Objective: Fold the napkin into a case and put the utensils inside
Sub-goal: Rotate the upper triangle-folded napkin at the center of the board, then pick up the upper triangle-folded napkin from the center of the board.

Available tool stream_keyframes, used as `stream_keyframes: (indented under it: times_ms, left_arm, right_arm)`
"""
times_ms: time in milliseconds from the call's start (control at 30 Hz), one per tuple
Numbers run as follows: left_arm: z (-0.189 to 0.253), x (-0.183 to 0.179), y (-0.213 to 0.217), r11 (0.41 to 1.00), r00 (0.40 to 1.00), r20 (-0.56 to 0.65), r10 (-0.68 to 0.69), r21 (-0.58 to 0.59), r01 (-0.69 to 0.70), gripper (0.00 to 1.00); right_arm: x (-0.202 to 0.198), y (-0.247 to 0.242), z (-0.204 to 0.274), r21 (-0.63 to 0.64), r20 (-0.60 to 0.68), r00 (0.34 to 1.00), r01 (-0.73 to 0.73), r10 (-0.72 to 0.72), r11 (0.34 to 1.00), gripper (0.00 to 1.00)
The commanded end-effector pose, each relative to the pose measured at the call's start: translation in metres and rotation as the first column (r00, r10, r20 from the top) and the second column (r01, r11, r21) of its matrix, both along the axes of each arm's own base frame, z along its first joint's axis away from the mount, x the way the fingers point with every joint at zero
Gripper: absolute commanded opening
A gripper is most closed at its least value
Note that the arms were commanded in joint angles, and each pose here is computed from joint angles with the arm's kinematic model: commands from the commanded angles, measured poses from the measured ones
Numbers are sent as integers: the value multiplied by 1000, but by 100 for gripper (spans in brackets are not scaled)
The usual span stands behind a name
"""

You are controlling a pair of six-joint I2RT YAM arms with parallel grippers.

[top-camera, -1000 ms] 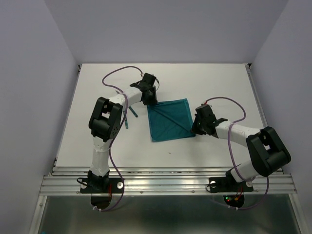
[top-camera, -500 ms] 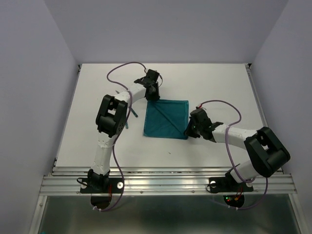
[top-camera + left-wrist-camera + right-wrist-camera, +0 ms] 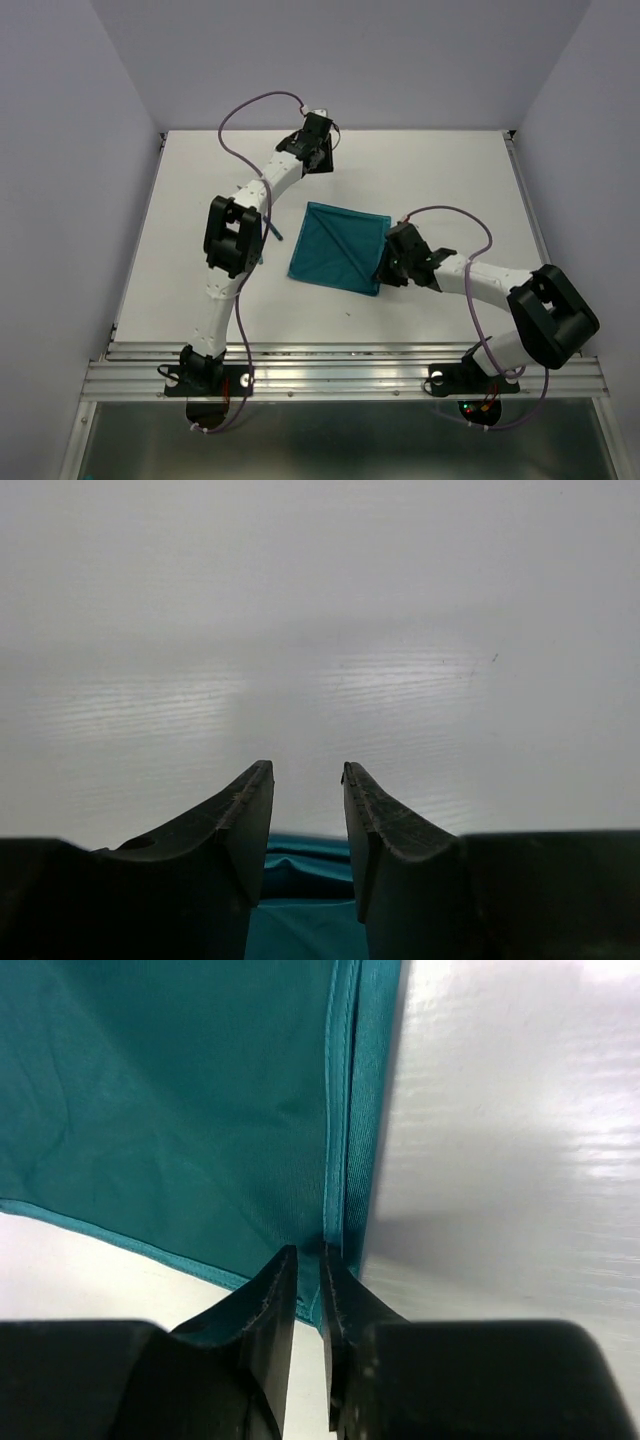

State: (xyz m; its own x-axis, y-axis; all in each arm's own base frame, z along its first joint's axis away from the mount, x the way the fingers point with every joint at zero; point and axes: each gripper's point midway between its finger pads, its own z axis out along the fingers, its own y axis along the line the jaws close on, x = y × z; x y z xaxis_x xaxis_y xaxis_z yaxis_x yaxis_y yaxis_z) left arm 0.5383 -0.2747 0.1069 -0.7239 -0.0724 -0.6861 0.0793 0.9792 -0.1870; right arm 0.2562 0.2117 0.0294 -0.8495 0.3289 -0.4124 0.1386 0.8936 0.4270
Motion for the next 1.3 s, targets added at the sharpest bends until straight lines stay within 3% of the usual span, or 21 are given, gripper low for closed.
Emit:
stream_keyframes:
  times_ms: [0,267,533,767,1000,1067,1267]
  left_arm:
    - [79,9,16,999,988,150,28,22,-31,46]
    - [103,-27,23,999,986,161,33,33,-39,46]
    - [62,-117,-10,995,999,44,-9,97,5,48]
    - [33,-207,-84,976,980,-30,-197,90,199,51]
    - [-8,-260,-134,917,931,-104,-350,166,363,58]
    - [-12,-271,-142,900,917,-108,-384,177,398,62]
    - [-40,-294,-146,852,889,-157,-429,254,457,63]
  right_arm:
    - [31,-19,36,-62,116,992,58,-50,996,24]
    - [64,-59,43,-84,138,984,129,-116,988,37]
    - [84,-117,31,-92,98,967,243,-234,966,45]
    - [89,-161,33,-55,86,948,311,-306,949,56]
    - [83,-164,33,-36,83,951,302,-298,953,58]
    - [82,-165,33,-39,85,952,297,-293,954,58]
    - [79,-163,30,-37,79,956,286,-282,958,59]
